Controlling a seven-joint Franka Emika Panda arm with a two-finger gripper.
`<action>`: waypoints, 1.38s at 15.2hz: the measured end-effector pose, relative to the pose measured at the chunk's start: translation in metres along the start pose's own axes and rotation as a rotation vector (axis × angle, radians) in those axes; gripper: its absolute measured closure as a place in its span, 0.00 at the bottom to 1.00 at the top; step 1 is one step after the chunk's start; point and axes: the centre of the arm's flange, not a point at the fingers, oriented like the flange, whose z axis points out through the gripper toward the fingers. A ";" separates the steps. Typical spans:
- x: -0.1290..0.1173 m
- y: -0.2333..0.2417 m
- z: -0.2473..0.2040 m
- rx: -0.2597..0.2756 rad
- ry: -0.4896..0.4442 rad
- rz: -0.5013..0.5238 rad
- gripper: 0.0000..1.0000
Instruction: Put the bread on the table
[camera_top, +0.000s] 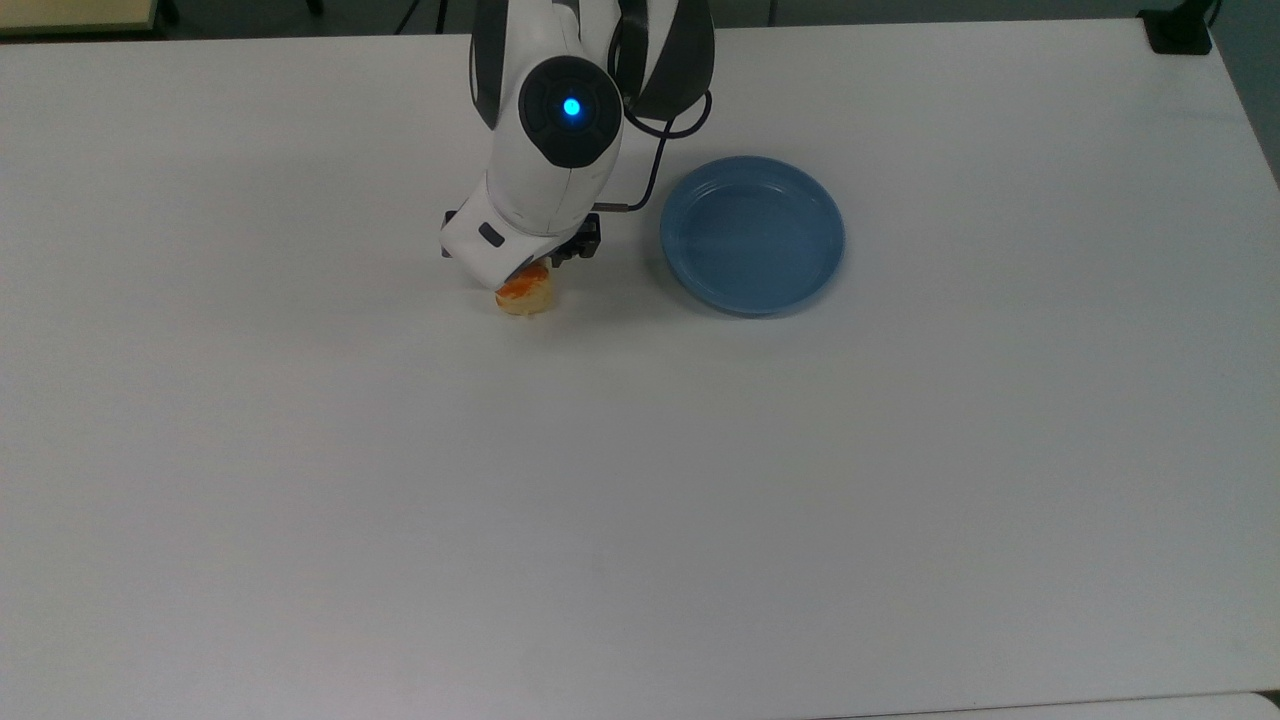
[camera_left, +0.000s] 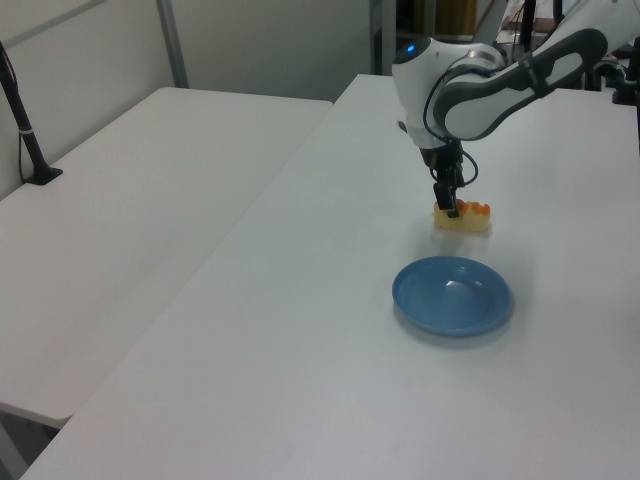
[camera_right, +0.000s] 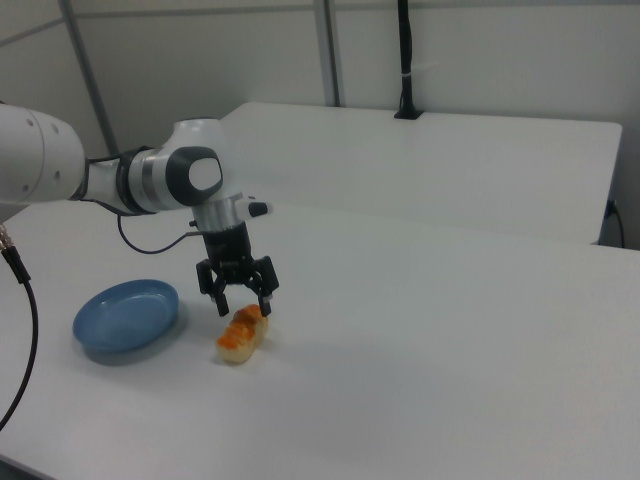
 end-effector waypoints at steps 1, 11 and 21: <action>0.000 0.001 -0.010 0.001 0.019 0.002 0.00; -0.063 0.032 -0.207 0.102 0.248 0.078 0.00; -0.109 0.042 -0.245 0.211 0.241 0.173 0.00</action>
